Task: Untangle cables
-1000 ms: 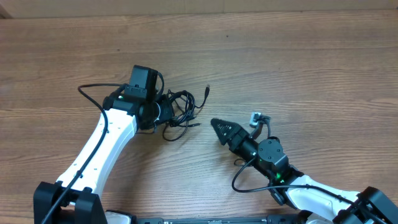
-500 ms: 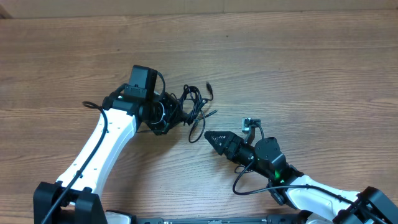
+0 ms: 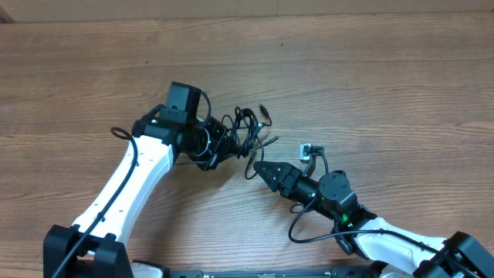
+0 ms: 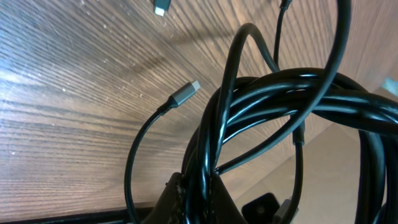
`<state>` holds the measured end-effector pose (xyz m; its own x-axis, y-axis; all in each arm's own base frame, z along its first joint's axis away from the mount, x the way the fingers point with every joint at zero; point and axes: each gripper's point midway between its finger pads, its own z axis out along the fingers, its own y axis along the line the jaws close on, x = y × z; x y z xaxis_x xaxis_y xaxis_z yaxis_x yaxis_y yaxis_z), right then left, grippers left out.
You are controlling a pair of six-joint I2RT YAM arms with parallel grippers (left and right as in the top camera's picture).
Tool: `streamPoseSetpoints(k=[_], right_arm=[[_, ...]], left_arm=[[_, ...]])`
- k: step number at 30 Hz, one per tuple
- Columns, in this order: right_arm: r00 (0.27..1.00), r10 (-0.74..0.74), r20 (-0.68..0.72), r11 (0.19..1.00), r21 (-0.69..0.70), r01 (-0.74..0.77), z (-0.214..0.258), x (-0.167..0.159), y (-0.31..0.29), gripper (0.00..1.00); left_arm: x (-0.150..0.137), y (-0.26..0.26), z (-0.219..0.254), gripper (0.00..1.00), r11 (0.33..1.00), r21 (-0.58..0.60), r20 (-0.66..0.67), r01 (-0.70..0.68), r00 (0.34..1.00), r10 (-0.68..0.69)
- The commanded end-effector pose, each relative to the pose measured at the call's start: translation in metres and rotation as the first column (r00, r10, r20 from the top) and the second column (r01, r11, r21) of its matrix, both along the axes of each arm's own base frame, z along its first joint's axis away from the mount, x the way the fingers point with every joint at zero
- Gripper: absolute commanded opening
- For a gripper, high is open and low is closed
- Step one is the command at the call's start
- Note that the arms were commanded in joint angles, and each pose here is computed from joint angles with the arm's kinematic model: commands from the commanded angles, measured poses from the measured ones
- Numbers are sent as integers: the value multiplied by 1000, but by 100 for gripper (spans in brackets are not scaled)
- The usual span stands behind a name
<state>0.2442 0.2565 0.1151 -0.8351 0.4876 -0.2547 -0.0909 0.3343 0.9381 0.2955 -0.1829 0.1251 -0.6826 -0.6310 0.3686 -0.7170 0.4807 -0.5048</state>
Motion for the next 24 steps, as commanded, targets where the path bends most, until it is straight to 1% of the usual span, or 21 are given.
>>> streamPoseSetpoints(k=[1, 4, 7, 13, 14, 17, 24], right_arm=[[1000, 13, 11, 1000, -4, -13, 0, -2, 2, 62], [1000, 10, 11, 1000, -5, -10, 0, -1, 1, 51], [1000, 9, 11, 1000, -5, -8, 0, -1, 1, 38], [1000, 2, 7, 1000, -11, -2, -2, 0, 0, 7], [1000, -3, 1, 1000, -17, 3, -4, 0, 0, 4], [999, -25, -33, 998, -51, 23, -15, 0, -5, 4], [995, -54, -82, 994, -100, 45, -31, 0, -11, 4]], left_arm=[[-1, -11, 14, 4, 999, -42, 17, 20, 1000, -20], [-2, -12, 14, 5, 999, -43, 17, 25, 1000, -25], [-4, -15, 16, 4, 997, -64, 11, 35, 999, -34], [-8, -21, 22, 4, 992, -108, 8, 63, 998, -62], [-9, -22, 22, 4, 991, -113, 7, 66, 998, -65], [-7, -22, 24, 4, 989, -125, 26, 80, 997, -77], [3, -8, 26, 4, 989, -136, 39, 49, 998, -44]])
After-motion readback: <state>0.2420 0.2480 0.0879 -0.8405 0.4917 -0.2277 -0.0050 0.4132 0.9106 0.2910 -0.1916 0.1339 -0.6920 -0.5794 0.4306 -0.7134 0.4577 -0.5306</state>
